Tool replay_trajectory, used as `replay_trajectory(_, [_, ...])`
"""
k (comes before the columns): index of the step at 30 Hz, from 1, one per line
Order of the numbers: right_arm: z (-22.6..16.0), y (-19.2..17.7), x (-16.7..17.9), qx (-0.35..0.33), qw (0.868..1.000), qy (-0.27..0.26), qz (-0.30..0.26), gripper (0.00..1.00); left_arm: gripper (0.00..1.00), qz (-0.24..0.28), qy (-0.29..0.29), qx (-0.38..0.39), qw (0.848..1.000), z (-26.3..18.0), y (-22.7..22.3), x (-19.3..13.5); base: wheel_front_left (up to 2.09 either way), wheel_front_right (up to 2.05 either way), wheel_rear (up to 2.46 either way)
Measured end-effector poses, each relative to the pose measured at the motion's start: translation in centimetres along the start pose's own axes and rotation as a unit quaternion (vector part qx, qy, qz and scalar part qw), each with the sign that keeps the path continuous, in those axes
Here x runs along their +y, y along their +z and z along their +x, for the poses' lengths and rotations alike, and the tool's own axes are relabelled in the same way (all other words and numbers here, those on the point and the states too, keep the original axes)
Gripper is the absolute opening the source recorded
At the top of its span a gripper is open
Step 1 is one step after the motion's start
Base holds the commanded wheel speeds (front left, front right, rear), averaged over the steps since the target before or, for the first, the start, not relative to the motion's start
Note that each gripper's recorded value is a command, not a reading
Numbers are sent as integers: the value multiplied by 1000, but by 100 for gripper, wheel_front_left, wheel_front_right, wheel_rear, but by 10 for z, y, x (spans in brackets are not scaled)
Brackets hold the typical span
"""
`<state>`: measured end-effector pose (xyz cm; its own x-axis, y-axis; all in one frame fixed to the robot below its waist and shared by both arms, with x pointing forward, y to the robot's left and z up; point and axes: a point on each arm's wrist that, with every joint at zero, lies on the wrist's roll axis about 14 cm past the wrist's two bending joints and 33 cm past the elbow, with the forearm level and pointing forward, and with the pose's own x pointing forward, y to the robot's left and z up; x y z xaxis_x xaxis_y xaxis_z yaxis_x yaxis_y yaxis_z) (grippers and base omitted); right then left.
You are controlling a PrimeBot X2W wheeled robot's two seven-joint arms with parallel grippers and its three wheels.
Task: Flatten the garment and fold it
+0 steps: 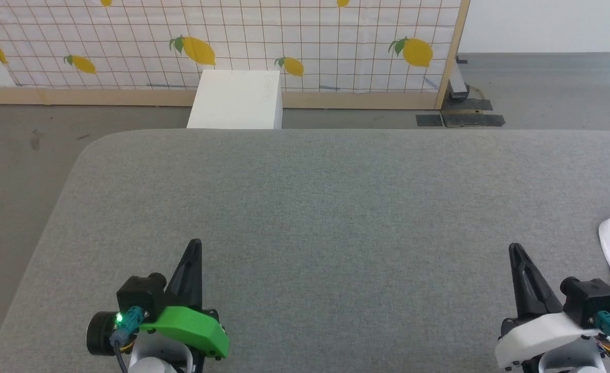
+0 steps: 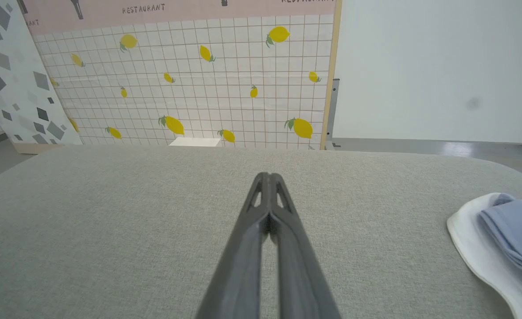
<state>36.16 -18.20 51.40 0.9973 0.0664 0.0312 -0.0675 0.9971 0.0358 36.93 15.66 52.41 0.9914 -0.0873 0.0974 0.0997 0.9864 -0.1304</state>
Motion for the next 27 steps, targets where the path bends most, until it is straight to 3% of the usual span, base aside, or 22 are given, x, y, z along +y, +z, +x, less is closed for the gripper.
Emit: replay_trajectory(27, [2,0,6,11,1000,10,-10,0,0,26,9,12,1000,3,4,4,0,0,0])
